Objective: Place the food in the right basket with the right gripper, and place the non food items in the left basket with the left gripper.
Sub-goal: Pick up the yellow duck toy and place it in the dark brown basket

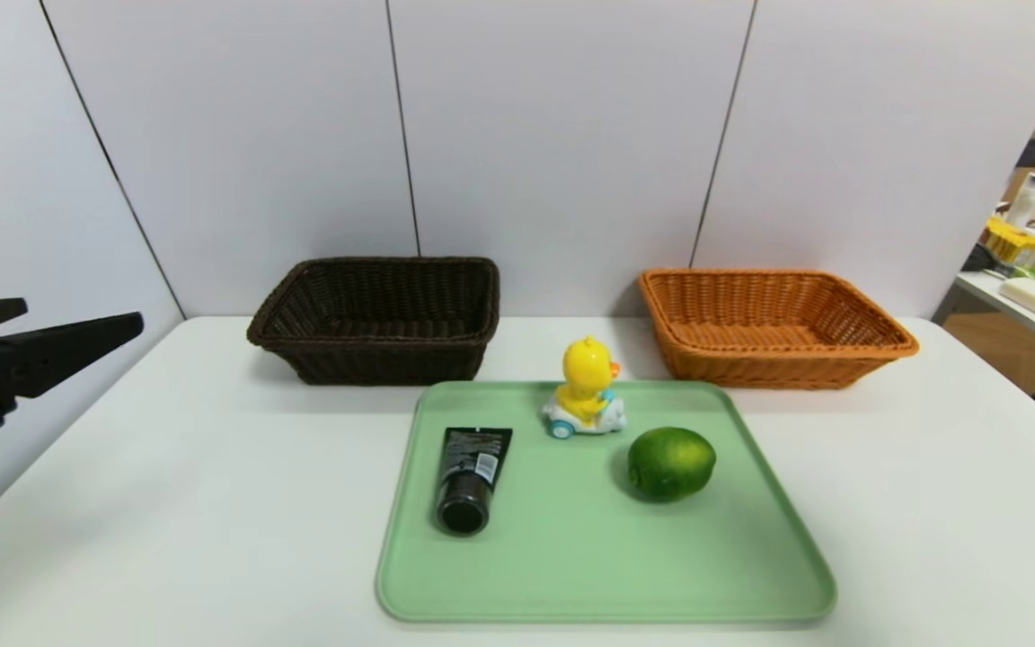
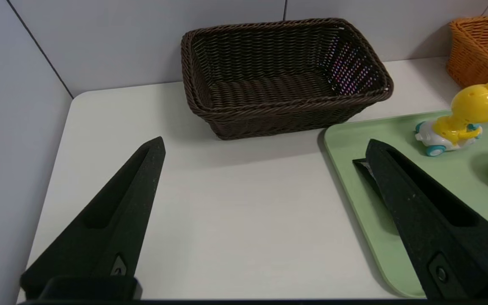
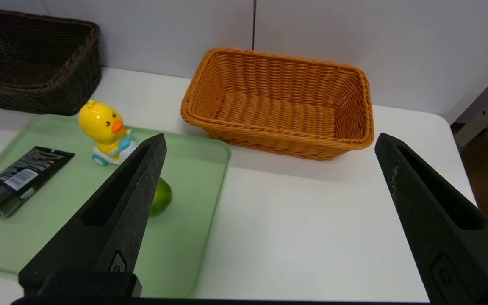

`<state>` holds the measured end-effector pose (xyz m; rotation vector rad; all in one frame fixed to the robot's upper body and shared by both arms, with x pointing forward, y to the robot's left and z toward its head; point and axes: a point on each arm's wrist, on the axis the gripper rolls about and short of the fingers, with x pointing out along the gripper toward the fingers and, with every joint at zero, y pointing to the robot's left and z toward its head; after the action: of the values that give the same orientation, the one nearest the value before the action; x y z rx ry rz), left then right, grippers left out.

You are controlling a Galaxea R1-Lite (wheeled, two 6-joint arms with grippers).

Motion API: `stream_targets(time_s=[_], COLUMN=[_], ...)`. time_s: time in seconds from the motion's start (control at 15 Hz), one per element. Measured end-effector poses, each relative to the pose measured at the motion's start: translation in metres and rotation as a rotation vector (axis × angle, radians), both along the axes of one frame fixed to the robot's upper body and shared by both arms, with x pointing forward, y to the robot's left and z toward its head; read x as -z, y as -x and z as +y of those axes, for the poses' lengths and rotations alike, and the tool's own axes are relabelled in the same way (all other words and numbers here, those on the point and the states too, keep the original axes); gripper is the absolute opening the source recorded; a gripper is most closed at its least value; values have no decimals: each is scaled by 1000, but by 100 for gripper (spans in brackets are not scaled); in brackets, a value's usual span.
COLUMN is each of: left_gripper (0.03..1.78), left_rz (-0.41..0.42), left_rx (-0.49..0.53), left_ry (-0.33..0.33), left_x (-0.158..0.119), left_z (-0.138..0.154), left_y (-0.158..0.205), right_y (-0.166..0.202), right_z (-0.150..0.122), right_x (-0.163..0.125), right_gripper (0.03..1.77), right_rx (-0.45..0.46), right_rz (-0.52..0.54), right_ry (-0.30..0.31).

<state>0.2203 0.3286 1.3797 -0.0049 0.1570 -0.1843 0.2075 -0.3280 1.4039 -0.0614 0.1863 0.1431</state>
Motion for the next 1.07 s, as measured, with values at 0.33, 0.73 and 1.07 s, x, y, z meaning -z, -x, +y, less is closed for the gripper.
stream_targets(time_s=[0.33, 0.73, 1.07], left_gripper=[169, 169, 169], left_rz=[82, 112, 127], left_rx=[57, 292, 440], left_ry=[-12, -5, 0], left_x=[15, 31, 57], left_z=[-15, -66, -117], left_y=[-28, -58, -88], right_y=[-25, -33, -35], right_z=[1, 3, 3], right_x=[22, 28, 28], right_gripper=[170, 170, 170], right_rx=[7, -6, -1], right_rz=[100, 127, 130], right_ry=[-1, -2, -17])
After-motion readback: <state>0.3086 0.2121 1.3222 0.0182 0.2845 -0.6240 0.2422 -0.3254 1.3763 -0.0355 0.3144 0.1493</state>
